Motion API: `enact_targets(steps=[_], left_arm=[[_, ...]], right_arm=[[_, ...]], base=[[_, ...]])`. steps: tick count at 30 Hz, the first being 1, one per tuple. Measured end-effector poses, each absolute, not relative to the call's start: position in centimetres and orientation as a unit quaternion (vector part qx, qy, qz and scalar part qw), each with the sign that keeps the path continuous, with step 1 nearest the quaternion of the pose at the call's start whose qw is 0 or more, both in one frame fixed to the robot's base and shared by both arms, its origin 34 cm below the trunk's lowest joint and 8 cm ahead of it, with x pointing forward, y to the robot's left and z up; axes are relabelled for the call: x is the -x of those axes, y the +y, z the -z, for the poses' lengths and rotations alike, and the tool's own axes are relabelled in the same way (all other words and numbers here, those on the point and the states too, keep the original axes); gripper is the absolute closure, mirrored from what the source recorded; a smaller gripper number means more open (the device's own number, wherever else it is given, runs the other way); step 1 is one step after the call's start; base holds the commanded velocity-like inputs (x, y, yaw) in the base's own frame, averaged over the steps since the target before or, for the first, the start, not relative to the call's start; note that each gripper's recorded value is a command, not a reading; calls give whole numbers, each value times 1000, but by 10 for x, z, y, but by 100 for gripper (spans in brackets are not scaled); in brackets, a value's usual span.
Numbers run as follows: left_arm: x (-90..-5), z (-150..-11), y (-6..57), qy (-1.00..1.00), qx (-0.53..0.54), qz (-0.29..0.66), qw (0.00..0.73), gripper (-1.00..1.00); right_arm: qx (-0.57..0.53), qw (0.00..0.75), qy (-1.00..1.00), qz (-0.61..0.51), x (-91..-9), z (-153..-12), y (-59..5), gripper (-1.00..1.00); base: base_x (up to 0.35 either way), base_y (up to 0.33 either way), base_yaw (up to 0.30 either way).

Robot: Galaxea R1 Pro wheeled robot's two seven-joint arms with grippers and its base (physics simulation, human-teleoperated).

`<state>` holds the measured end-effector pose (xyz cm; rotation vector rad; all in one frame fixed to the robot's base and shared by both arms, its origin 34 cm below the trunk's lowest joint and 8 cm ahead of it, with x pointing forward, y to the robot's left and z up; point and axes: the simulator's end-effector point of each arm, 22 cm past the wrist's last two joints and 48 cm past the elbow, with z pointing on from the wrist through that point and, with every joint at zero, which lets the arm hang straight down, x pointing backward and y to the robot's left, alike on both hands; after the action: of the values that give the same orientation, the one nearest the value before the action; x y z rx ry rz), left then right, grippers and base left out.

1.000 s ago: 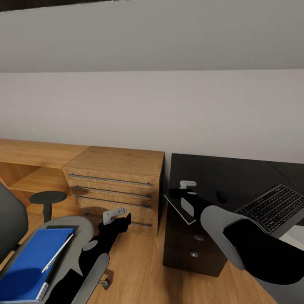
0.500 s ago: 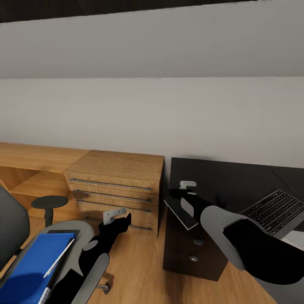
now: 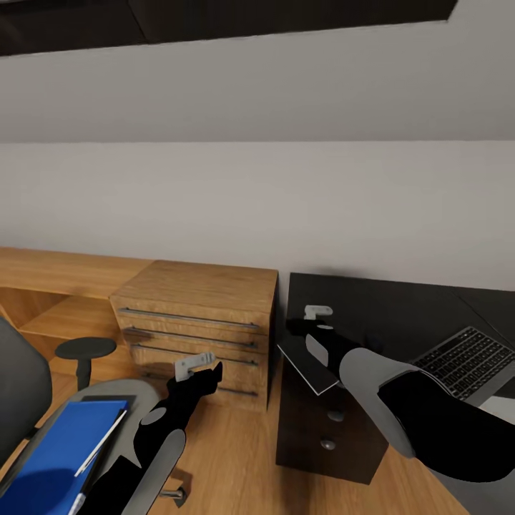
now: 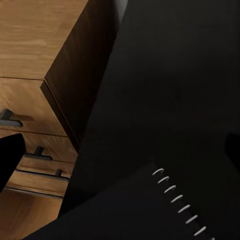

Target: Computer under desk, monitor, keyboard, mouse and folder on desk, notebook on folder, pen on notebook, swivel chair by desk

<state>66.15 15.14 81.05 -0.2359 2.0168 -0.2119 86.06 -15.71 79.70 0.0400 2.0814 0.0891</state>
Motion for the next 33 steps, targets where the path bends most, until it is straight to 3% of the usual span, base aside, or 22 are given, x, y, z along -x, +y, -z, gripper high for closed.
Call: enact_targets(steps=[20,25,33], left_arm=[[-660,-805,154,845,98,81,519,-100],[-660,-804,154,846,98,79,518,-100],[-660,-803,154,846,98,79,517,-100]], right_arm=[[-16,526,850,-39,-866,-821,-149,-100],[-76,532,842,55,-864,-831,-183,-100],[-90,530,840,76,-861,-830,-192,-100]], base=[[0,0,0],[0,0,0],[0,0,0]])
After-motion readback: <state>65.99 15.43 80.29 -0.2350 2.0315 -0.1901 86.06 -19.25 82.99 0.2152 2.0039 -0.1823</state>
